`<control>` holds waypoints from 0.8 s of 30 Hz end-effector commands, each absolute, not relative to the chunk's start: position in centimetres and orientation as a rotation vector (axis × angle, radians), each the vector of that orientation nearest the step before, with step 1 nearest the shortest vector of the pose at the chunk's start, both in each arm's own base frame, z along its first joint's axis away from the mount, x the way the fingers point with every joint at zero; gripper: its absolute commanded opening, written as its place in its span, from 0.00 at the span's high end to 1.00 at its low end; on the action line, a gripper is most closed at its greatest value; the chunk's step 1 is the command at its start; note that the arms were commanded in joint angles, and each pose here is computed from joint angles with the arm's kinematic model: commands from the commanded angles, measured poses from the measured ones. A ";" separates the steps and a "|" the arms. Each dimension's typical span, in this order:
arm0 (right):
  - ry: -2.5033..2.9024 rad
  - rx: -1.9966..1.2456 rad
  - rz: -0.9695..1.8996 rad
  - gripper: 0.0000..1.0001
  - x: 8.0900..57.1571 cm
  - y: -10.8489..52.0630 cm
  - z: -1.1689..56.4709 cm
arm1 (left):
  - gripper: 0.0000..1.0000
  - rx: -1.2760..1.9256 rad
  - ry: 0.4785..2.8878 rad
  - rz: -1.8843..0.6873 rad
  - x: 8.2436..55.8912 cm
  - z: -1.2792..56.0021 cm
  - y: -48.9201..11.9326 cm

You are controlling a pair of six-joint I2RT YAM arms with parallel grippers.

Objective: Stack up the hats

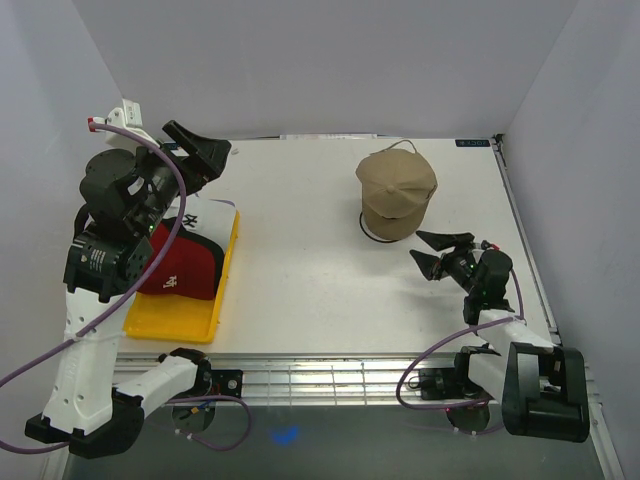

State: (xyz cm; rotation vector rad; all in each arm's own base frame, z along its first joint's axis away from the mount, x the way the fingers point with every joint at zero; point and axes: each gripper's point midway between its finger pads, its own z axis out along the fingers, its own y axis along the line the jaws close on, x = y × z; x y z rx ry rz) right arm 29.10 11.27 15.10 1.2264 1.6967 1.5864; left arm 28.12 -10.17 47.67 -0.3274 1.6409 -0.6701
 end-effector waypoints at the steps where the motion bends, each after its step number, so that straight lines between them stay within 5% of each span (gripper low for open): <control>1: 1.693 1.139 1.572 0.33 30.1 11.1 16.5 | 0.14 -0.324 1.626 -0.657 27.6 48.0 -9.8; 15: 1.859 0.780 1.326 0.33 32.6 10.9 19.7 | 0.15 -0.388 1.758 -0.579 28.5 43.7 -9.2; 24: 1.966 0.350 1.115 0.34 31.2 13.1 24.4 | 0.15 -0.774 1.862 -0.184 25.8 36.2 -2.0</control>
